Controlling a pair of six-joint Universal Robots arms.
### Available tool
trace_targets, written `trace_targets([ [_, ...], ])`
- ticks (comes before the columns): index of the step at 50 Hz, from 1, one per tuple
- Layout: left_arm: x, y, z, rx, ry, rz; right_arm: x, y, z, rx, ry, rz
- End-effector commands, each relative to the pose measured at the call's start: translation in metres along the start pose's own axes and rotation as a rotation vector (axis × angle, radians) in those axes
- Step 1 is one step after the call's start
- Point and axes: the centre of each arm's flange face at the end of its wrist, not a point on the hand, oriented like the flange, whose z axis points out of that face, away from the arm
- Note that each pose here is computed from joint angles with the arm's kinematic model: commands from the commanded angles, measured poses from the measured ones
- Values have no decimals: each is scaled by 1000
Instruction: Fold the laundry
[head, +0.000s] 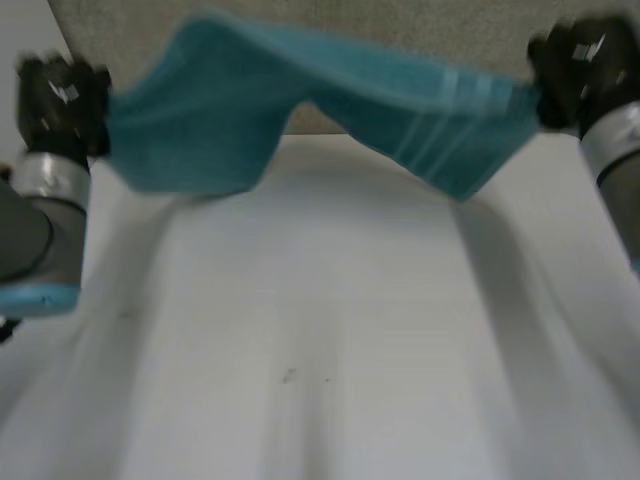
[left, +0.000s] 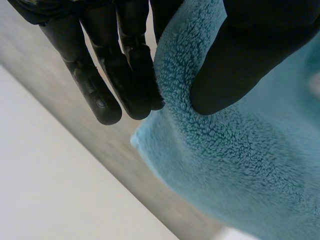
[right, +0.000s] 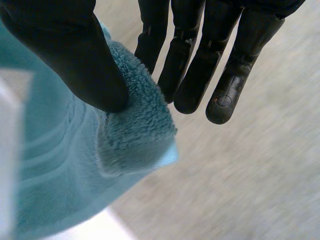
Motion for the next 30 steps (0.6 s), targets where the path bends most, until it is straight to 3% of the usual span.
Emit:
trace_targets([
  [1, 42, 68, -47, -224, 166, 7, -27, 83, -23, -280, -107, 12],
  [8, 53, 82, -87, -358, 267, 57, -17, 94, -36, -348, -112, -59],
  [14, 32, 56, -111, -433, 304, 94, -2, 71, -61, -435, -175, -140],
  [20, 12, 30, -141, -560, 367, 89, 16, 89, -118, -805, -414, -299],
  [30, 12, 18, -165, -643, 496, 53, 40, 103, -124, -822, -349, -395],
])
